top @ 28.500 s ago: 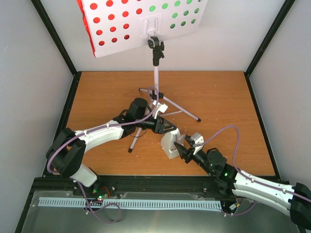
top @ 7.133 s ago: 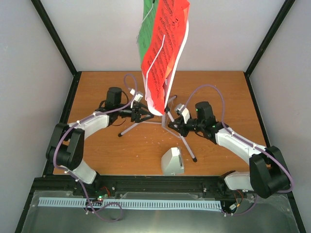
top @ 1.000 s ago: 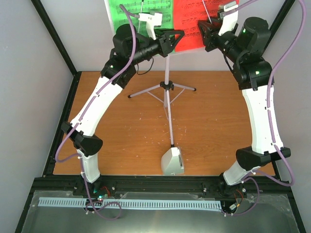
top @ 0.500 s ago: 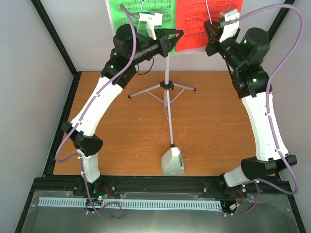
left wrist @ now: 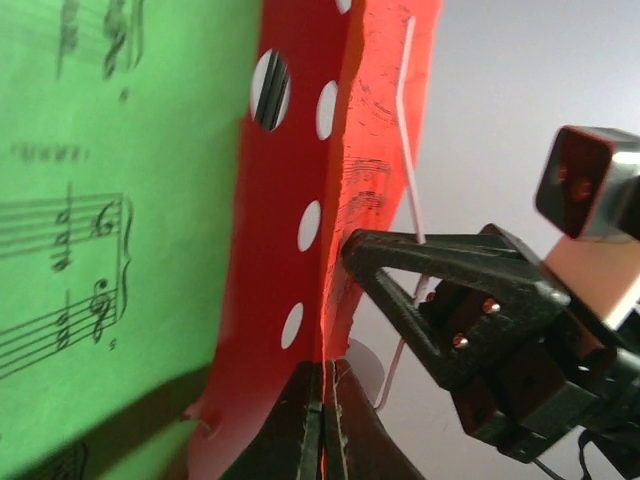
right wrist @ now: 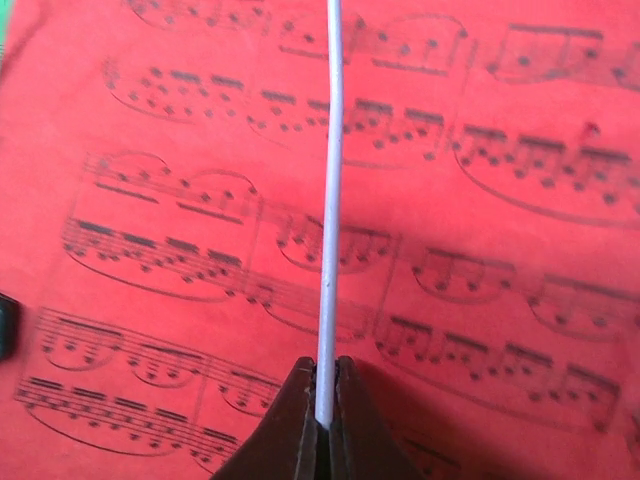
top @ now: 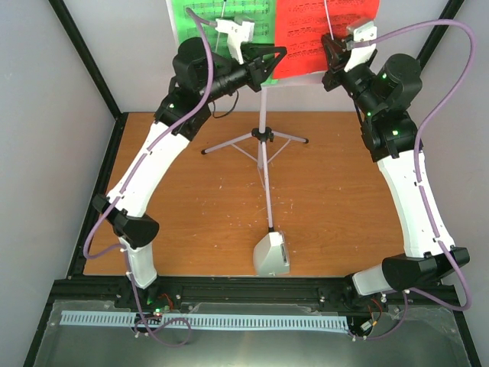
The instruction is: Pack up the instrument practice props
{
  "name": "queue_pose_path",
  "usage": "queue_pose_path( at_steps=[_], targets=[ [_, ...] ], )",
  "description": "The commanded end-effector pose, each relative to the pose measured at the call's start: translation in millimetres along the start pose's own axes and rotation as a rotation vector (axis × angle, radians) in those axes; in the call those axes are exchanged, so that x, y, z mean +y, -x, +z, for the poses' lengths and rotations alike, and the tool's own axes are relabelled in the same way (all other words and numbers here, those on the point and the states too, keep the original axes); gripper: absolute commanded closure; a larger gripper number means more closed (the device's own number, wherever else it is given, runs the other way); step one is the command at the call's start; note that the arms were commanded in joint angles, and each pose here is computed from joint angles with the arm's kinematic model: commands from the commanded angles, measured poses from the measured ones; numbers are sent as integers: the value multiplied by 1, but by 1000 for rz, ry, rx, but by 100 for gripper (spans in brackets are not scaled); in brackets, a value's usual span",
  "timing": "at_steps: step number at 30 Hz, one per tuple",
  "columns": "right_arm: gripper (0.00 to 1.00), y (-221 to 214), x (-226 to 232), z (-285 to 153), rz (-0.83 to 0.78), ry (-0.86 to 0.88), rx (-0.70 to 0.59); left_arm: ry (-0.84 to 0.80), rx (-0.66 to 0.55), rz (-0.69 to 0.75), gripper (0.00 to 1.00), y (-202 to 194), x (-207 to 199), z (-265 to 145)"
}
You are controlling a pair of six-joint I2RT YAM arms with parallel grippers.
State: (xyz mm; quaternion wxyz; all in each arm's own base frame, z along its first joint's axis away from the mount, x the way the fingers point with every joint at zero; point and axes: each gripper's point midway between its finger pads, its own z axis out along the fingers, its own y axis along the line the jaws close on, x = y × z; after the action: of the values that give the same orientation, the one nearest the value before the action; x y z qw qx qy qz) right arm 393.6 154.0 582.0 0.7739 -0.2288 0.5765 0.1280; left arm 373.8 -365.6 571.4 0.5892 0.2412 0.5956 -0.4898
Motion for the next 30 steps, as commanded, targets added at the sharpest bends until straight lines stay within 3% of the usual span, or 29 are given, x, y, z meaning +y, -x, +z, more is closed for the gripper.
queue_pose_path(
  at_steps=[1,11,20,30],
  targets=[
    [97,-11,4,4,35,22,29,-61,-74,134,100,39,-39,-29],
    [97,-11,5,10,78,38,39,-28,-108,205,100,60,-53,-57],
    [97,-19,3,20,117,39,78,4,-135,76,100,88,-25,-113],
    [97,-25,3,26,145,41,100,41,-162,97,100,108,-26,-147]
  ],
)
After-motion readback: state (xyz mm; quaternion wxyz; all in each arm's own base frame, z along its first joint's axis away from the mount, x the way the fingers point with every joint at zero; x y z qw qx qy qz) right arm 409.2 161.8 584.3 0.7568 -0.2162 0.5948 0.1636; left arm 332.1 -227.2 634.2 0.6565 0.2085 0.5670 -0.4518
